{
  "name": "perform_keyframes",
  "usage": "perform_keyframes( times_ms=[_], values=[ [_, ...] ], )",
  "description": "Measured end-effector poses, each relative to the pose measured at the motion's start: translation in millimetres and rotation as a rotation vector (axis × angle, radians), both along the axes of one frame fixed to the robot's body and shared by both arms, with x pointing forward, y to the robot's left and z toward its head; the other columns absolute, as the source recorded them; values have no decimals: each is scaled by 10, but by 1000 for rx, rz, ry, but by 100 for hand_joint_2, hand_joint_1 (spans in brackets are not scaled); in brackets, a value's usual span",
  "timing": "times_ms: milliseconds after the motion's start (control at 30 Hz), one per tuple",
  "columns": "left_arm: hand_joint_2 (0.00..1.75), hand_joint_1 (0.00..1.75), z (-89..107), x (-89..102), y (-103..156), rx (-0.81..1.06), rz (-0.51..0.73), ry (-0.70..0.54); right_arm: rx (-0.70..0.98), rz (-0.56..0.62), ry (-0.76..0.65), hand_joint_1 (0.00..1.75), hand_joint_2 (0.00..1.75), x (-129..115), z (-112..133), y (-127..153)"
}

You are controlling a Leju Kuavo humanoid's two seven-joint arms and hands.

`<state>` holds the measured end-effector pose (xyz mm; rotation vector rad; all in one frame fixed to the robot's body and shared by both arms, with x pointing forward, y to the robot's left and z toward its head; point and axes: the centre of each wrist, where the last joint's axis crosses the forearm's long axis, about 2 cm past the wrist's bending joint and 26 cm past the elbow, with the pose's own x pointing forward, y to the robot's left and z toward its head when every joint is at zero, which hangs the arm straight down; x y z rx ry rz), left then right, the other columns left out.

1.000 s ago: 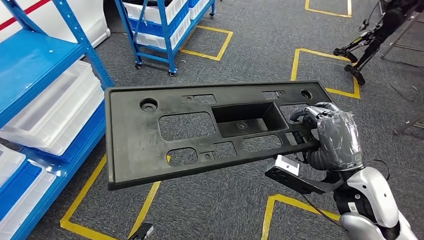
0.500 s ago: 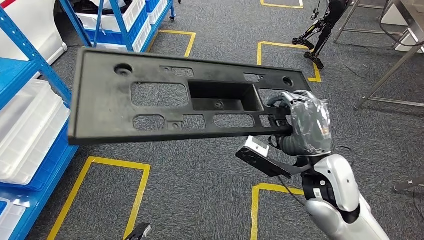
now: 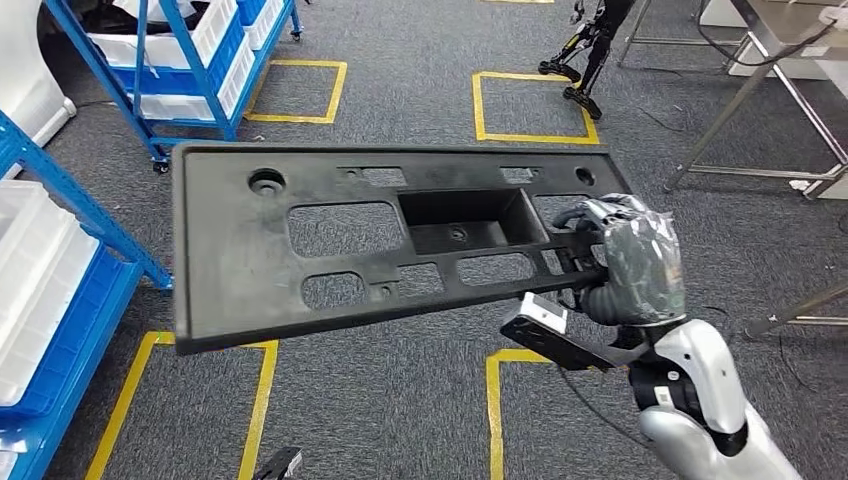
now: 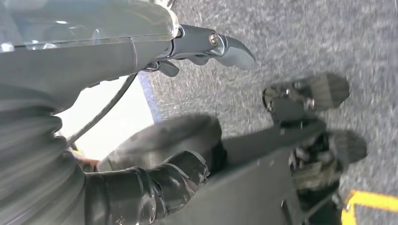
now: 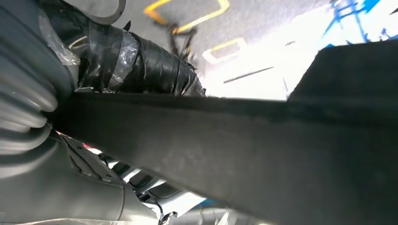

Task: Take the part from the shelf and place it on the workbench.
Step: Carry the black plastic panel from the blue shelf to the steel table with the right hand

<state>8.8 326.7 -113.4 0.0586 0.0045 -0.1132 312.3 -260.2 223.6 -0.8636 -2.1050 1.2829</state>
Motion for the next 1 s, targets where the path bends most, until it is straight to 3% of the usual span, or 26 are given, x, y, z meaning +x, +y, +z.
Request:
perform_keyframes(
  times_ms=[133,1000],
  values=[
    [175,0,0,3,-8,-11,9,1,-29,-13,-12,175,175,-17,71,-148],
    [175,0,-1,-9,-8,-19,2,-15,-63,-50,-17,175,175,-92,138,-338]
  ],
)
